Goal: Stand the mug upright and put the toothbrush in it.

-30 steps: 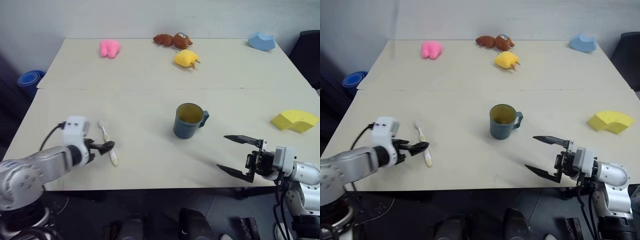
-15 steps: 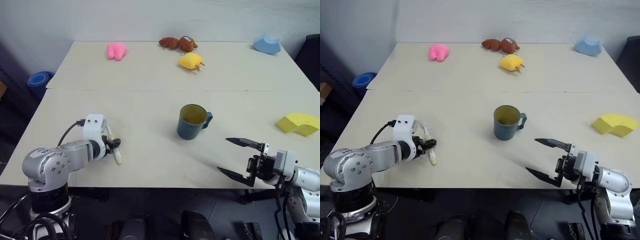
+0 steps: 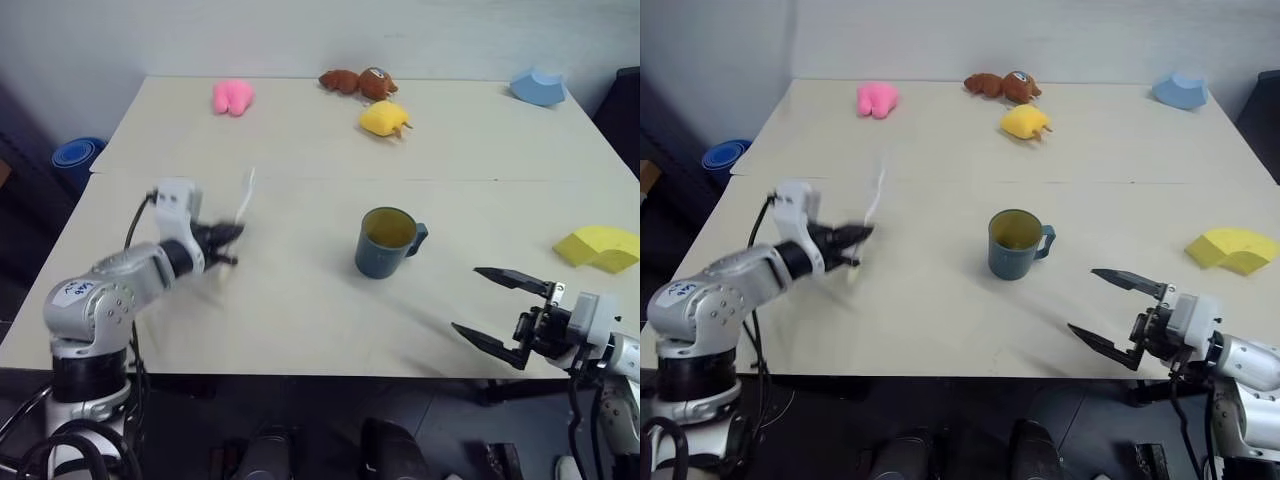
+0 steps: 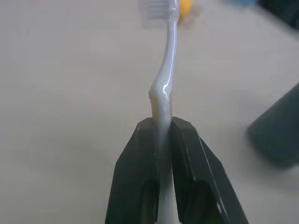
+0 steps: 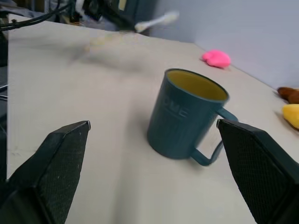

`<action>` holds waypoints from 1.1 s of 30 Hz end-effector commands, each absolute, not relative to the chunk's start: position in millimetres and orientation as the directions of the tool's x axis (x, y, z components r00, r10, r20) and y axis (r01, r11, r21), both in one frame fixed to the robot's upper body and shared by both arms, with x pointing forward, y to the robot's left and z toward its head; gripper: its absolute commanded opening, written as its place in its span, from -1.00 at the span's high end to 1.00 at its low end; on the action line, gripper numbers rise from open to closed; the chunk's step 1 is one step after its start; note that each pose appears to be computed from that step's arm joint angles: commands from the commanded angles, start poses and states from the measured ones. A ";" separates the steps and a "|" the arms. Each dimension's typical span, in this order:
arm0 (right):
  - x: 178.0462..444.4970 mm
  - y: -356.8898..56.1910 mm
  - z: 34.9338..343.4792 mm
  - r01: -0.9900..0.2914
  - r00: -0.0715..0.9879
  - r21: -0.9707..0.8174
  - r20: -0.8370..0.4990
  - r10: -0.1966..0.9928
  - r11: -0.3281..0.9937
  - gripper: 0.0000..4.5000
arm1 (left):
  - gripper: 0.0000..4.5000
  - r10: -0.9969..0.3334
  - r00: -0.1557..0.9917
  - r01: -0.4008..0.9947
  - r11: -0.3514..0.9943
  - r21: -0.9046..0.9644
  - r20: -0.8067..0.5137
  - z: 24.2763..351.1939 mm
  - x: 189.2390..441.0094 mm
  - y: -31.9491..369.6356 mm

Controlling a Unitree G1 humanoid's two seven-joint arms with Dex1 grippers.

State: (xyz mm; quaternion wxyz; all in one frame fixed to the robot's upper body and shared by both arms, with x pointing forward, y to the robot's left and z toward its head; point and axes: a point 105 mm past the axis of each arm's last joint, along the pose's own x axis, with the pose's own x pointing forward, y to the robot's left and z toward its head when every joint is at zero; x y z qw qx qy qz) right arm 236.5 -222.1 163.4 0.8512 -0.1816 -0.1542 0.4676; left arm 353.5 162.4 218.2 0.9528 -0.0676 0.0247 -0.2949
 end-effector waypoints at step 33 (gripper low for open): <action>226.2 -236.6 191.7 -0.560 0.672 -0.513 0.178 0.719 0.651 -1.00 | -0.91 -0.896 0.263 0.874 0.379 0.304 0.359 219.9 345.2 47.4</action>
